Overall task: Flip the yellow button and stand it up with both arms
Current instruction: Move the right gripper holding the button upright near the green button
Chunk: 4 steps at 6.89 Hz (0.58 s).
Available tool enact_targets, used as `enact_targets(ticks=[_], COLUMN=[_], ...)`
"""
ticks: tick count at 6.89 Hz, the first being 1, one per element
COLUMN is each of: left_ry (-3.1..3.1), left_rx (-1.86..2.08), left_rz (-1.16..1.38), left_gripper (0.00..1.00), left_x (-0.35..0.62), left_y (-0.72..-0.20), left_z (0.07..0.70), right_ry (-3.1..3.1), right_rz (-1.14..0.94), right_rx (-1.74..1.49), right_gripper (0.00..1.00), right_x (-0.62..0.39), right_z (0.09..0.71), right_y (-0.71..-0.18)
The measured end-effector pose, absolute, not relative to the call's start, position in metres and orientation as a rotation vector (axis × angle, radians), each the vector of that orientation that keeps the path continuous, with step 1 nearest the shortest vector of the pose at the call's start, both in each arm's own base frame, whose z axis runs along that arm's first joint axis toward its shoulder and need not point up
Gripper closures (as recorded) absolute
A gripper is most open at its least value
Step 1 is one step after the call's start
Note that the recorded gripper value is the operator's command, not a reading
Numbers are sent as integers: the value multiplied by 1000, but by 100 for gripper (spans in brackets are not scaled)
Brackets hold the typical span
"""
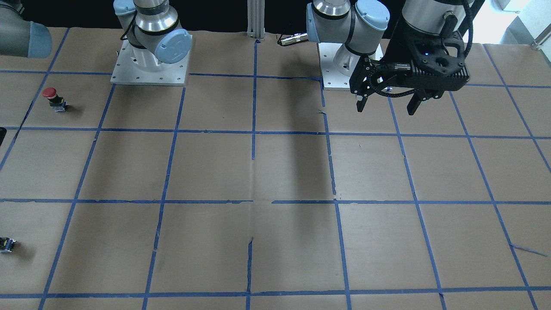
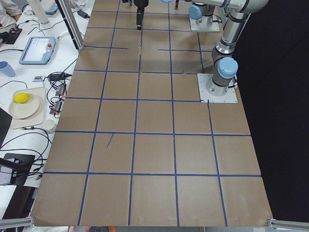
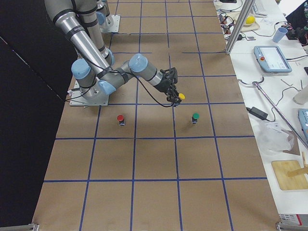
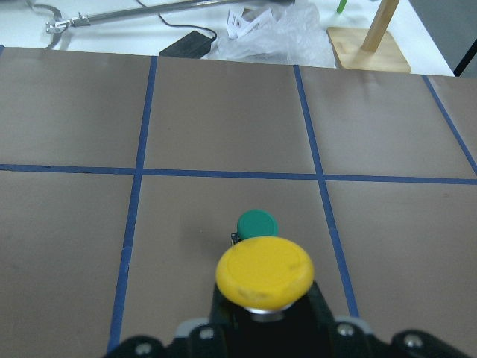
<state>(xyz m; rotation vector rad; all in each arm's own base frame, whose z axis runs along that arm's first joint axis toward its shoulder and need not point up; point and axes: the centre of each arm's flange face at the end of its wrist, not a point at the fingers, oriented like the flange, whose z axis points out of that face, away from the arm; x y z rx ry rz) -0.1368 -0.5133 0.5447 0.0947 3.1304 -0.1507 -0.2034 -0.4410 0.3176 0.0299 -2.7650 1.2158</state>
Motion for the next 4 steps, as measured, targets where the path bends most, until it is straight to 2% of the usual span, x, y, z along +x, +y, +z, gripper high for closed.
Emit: enact_targets(ticks=[2, 4], left_ry=[3125, 3125], left_rx=[96, 97], left_rz=[-154, -153], left_gripper=[0, 0], left_x=[-137, -137], left_y=[-514, -514], left_z=[544, 544], right_ry=[-2673, -2676], right_rz=[1415, 1496], right_rx=[65, 20], right_gripper=[100, 100], right_x=[-211, -222], right_z=[283, 258], right_y=[-428, -407])
